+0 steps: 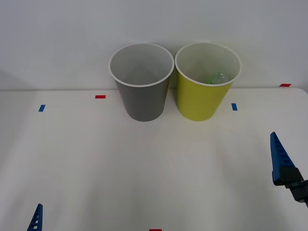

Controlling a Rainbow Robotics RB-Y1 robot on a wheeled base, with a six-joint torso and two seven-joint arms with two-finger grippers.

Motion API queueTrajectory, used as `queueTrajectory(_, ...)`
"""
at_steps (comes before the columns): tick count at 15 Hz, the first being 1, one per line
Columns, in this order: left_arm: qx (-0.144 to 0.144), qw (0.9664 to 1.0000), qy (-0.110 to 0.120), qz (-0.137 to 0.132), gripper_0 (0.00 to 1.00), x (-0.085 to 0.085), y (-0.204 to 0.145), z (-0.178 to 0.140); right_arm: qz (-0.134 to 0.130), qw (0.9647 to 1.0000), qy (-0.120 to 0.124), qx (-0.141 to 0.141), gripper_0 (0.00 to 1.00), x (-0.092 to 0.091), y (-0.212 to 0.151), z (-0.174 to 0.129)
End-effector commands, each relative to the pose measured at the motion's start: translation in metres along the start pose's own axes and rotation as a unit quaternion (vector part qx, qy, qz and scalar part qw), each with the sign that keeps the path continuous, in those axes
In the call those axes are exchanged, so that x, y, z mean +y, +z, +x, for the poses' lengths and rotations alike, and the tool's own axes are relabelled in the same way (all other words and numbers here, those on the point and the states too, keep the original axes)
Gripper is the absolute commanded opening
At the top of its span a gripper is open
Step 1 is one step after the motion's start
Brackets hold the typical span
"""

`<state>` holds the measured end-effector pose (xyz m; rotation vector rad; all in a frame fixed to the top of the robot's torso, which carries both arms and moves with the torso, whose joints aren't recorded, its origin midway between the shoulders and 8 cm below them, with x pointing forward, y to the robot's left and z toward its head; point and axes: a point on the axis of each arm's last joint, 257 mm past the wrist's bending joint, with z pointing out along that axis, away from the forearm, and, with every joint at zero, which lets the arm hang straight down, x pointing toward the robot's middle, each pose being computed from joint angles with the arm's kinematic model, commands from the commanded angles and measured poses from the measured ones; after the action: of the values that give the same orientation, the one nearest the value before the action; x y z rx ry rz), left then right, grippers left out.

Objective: Put cans in the gray bin and PET bottles in the light green bin.

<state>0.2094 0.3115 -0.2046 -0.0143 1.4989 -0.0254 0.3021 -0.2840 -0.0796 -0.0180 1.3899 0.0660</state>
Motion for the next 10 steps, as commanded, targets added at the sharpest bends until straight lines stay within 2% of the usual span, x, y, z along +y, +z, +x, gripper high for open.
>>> queueTrajectory(1,0.0,1.0,0.0,0.0,1.0,0.0,0.0,0.0,0.03,0.9995,0.007,0.008,1.0,-0.013,-0.011,0.005)
queueTrajectory(4,0.0,1.0,0.0,0.0,1.0,0.0,0.0,0.0,0.051,0.9986,0.015,0.002,1.0,-0.021,-0.014,0.003)
queueTrajectory(5,0.0,1.0,0.0,0.0,1.0,0.0,0.0,0.0,0.051,0.9986,0.012,0.003,1.0,-0.023,-0.015,0.007)
queueTrajectory(7,0.0,1.0,0.0,0.0,1.0,0.0,0.0,0.0,0.04,0.999,-0.003,-0.019,1.0,-0.031,-0.023,0.019)
queueTrajectory(10,0.0,1.0,0.0,0.0,1.0,0.0,0.0,0.0,0.033,0.999,-0.015,-0.025,1.0,-0.034,-0.045,0.027)
